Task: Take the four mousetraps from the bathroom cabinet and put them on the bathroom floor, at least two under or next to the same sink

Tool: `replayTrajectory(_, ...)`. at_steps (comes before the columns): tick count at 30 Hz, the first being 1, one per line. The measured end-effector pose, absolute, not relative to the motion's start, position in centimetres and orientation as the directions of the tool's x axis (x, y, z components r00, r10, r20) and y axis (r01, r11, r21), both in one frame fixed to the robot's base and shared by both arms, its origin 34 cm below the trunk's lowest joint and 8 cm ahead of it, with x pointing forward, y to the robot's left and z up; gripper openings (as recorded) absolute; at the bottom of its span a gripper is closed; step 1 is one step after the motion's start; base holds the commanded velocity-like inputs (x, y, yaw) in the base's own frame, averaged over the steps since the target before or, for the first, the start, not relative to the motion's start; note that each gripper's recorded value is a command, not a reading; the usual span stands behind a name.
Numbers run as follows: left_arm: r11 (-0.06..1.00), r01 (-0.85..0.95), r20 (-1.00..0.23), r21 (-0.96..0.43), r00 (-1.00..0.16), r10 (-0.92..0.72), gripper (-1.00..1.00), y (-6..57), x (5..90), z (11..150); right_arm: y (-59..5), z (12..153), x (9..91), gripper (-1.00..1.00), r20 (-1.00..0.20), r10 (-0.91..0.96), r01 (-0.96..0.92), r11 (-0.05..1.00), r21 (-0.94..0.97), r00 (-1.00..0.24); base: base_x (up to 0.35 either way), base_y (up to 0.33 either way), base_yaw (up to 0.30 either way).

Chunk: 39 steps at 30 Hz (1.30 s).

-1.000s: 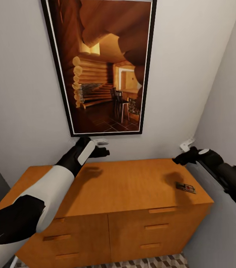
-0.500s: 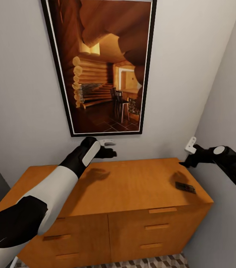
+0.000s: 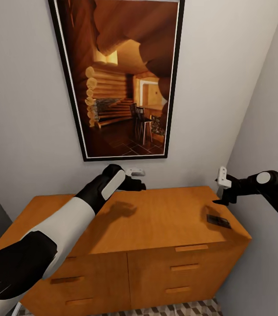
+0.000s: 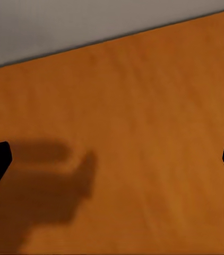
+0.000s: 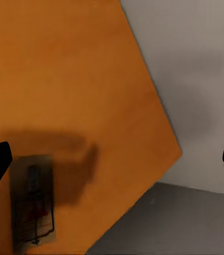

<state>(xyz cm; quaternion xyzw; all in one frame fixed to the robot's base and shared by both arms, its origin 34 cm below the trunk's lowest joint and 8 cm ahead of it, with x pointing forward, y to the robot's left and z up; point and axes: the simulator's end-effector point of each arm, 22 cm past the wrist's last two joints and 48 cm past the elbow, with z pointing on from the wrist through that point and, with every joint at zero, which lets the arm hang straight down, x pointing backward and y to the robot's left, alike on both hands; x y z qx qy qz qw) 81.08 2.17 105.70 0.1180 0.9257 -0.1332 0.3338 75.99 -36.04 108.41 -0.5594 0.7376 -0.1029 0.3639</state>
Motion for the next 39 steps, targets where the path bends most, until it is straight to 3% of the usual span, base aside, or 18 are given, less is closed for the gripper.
replayTrajectory(16, 0.907, 0.325, -0.636, -0.269, -0.767, 0.087, 1.0, -0.1, 80.1, 106.4, -40.9, 109.4, 75.0, 1.0, -0.341, -0.934, -0.74, 0.302, -0.601, -0.104, 0.0, 0.0, 0.0)
replayTrajectory(23, 0.908, 0.371, -0.63, -0.196, -0.757, 0.173, 1.0, -0.8, 78.8, 104.4, -40.7, 109.4, 74.8, 1.0, -0.335, -0.938, -0.745, 0.284, -0.604, -0.086, 0.0, 0.0, 0.0)
replayTrajectory(39, 0.907, 0.378, -0.629, -0.185, -0.754, 0.186, 1.0, -0.9, 78.7, 104.2, -39.4, 108.2, 73.0, 1.0, -0.341, -0.938, -0.814, 0.245, -0.527, -0.062, 0.0, 0.0, 0.0)
